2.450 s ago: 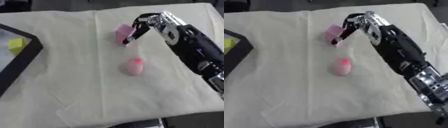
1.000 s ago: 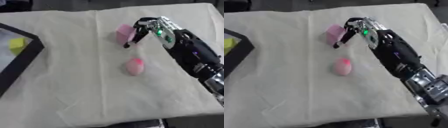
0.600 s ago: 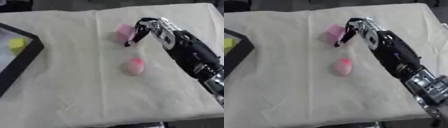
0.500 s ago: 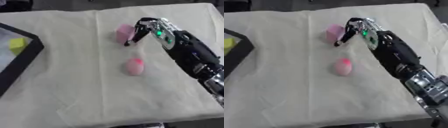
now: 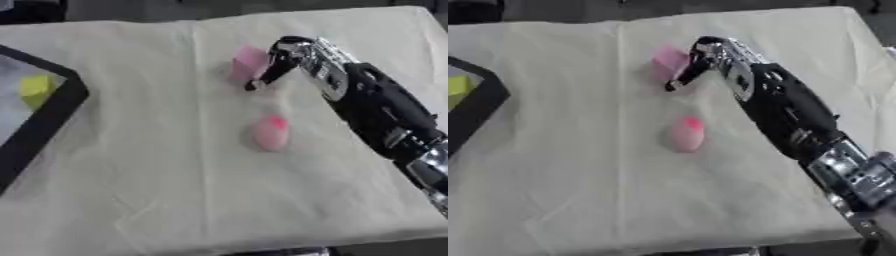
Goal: Pick up the objects with one hand, pass them to the other hand, and then place them into the box on the other side of the table.
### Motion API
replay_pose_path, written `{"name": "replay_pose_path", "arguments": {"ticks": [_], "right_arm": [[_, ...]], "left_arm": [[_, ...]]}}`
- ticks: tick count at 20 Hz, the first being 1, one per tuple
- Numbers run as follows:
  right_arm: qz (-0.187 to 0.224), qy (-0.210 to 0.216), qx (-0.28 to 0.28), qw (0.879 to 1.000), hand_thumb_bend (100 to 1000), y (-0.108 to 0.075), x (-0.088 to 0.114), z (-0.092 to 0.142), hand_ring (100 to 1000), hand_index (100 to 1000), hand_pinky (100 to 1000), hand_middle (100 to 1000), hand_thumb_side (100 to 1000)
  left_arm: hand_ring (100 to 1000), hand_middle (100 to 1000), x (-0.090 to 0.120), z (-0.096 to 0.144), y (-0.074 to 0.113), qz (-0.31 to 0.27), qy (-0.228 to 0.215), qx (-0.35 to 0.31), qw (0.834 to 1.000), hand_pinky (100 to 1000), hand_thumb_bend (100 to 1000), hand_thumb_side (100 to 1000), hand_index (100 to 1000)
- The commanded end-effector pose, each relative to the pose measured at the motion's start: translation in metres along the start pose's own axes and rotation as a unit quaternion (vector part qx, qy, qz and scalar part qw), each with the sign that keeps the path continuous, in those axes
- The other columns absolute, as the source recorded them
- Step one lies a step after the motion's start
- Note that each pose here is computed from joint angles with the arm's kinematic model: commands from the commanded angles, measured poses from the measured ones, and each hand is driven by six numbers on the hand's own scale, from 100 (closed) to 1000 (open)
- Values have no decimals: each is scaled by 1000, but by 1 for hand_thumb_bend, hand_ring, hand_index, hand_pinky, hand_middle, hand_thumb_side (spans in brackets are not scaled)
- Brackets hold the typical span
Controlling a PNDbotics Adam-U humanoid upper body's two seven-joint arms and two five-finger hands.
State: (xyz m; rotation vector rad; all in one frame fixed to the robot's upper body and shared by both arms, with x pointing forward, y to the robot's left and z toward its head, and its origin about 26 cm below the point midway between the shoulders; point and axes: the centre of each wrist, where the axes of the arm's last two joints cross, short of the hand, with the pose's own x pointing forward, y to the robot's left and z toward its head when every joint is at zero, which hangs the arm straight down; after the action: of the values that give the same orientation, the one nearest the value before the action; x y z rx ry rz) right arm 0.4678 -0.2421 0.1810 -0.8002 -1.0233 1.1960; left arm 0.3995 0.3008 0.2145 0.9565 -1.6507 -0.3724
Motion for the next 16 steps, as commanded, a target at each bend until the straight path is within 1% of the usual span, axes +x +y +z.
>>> {"name": "replay_pose_path", "arguments": {"ticks": [1, 3, 6, 12, 16], "right_arm": [[3, -7, -14, 1000, 764, -13, 1, 3, 797, 797, 805, 716, 520], [6, -9, -15, 1000, 782, -13, 0, 3, 801, 811, 808, 724, 539], [9, -11, -16, 1000, 782, -13, 0, 2, 803, 814, 808, 726, 558], [8, -4, -24, 1000, 744, -11, 2, -1, 799, 806, 803, 718, 580], [7, -4, -27, 1000, 737, -10, 5, -3, 799, 805, 803, 717, 585]], "left_arm": [[678, 611, 5, -4, 12, -6, -9, 15, 1000, 749, 339, 461, 704], [678, 611, 5, -4, 12, -6, -10, 14, 1000, 748, 340, 461, 704], [678, 611, 5, -4, 12, -6, -10, 14, 1000, 747, 339, 462, 704], [678, 611, 5, -4, 11, -6, -10, 14, 1000, 745, 339, 463, 704], [678, 611, 5, -4, 11, -6, -10, 13, 1000, 745, 338, 464, 704]]}}
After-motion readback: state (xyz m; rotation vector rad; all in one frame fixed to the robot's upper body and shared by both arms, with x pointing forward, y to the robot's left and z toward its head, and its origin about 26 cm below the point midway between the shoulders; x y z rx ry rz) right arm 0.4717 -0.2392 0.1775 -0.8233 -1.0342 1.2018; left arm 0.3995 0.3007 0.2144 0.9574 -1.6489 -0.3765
